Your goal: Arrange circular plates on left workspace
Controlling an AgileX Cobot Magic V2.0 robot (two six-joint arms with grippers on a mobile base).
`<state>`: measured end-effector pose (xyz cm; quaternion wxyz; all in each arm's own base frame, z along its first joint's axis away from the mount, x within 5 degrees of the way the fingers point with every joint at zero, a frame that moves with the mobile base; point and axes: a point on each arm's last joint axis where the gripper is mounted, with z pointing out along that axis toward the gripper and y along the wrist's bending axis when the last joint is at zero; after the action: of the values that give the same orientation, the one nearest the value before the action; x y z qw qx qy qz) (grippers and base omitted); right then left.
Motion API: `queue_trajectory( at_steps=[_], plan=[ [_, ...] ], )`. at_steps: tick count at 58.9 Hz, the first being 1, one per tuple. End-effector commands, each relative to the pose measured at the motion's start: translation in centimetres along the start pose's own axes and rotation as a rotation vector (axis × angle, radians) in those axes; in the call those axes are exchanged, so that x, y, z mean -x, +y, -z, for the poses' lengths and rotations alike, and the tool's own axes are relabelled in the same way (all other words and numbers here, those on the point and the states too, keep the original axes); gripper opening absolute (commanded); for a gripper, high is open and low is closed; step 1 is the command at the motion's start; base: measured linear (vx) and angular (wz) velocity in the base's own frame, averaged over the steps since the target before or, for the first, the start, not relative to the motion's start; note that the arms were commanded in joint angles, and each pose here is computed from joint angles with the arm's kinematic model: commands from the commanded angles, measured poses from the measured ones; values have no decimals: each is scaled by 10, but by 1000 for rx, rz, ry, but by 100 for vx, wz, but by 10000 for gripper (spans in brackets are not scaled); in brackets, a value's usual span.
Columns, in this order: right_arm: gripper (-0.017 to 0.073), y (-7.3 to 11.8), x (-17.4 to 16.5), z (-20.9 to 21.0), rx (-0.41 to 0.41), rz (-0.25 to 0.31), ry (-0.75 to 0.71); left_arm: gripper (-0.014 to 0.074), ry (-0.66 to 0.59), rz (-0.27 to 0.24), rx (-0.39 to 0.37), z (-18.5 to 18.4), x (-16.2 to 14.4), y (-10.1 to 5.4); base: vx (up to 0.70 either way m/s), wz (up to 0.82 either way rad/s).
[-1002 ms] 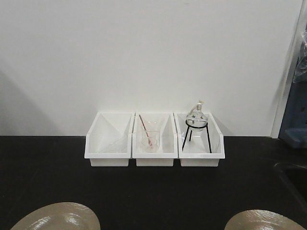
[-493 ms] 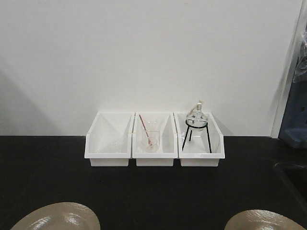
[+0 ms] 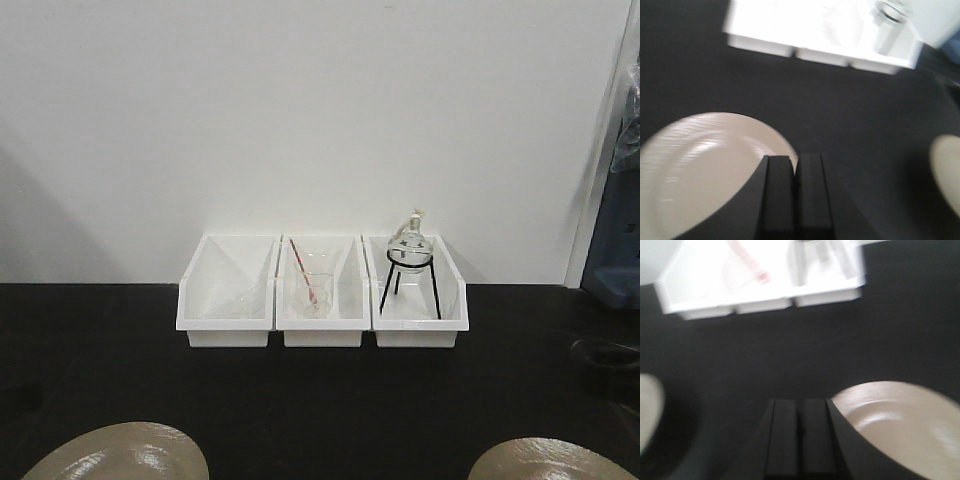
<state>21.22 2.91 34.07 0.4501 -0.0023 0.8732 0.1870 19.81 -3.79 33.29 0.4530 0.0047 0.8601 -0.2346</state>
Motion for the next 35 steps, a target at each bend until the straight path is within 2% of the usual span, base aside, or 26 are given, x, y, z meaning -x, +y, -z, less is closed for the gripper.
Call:
queue_trajectory(
  at_steps=[1,2,3,4,7,12,17,24,29,35],
  plan=[
    [-1,19,12,-3,213,29,-41,2,-62,21,-176,-4,15,-16,0,0],
    [-1,22,12,-7,266,13,-25,2,-56,31,-213,-8,15,-17,0,0],
    [-1,24,11,-9,300,34,-19,2,-50,47,-250,-11,15,-19,0,0],
    [-1,27,11,-12,352,20,-6,2,-46,59,-274,-13,15,-20,0,0],
    [-1,33,10,-19,474,25,14,2,-31,117,-359,-21,16,-23,0,0],
    [-1,37,10,-28,580,-2,25,2,-10,211,-442,-34,17,-22,0,0],
    [8,34,12,-36,588,-54,18,4,3,289,-450,-48,18,-17,0,0],
    [61,32,11,-41,586,-67,22,37,32,350,-418,-66,15,-6,0,0],
    [159,32,12,-42,576,-69,17,92,53,371,-401,-76,12,0,0,0],
    [333,30,13,-43,557,-73,7,216,75,371,-398,-83,10,10,0,0]
  ],
)
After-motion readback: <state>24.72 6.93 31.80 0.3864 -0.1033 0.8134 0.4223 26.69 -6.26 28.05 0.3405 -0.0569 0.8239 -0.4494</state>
